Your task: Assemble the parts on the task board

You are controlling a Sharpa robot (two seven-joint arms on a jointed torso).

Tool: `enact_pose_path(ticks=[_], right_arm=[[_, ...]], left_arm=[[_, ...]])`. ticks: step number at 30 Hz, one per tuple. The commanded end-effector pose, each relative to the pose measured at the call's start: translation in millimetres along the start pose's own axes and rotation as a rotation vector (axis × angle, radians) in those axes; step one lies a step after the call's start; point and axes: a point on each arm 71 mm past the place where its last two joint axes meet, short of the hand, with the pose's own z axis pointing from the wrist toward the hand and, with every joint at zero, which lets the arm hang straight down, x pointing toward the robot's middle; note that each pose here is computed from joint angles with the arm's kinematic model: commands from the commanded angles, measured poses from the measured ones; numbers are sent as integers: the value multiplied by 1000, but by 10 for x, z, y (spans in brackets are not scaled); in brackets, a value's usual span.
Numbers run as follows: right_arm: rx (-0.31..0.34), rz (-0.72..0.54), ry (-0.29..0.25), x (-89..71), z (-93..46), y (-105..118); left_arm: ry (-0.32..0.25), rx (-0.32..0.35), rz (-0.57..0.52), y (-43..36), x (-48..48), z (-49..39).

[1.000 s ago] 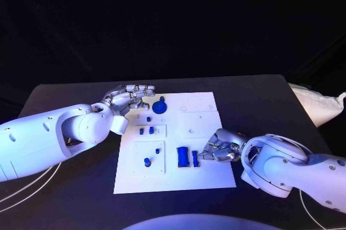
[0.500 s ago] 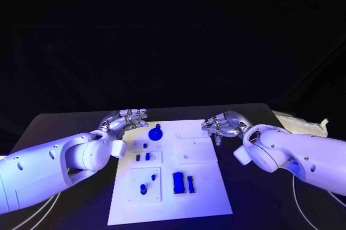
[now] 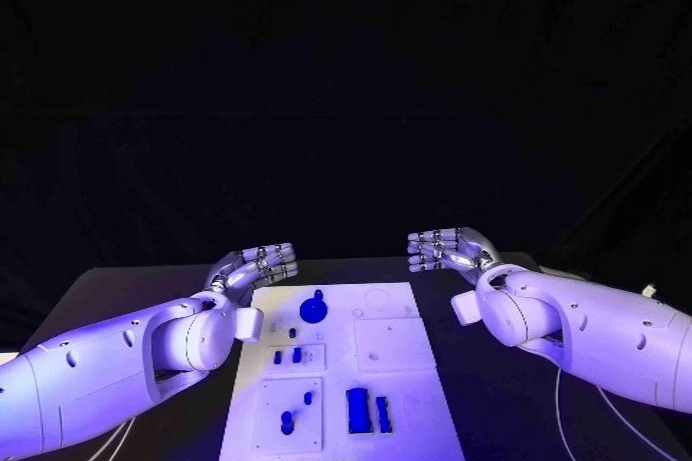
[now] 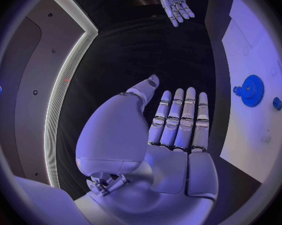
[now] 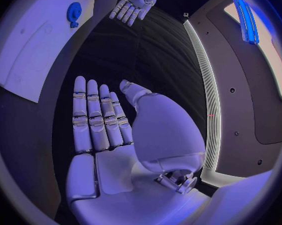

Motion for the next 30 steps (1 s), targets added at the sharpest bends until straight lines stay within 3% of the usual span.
enact_pose_path(ticks=[1,7,13,19,30], right_arm=[[3,0,-10,11,-28,-21],[-10,50,-52,132,-133,-65],[-17,134,-141,363,-369,-141],[-8,174,-197,496,-529,-180],[-6,180,-207,518,-558,-186]], left_arm=[[-1,0,6,14,24,-14],[-28,13,44,63,113,-59],[-84,52,122,147,306,-169],[-126,88,179,191,449,-263],[-138,100,196,202,492,-294]])
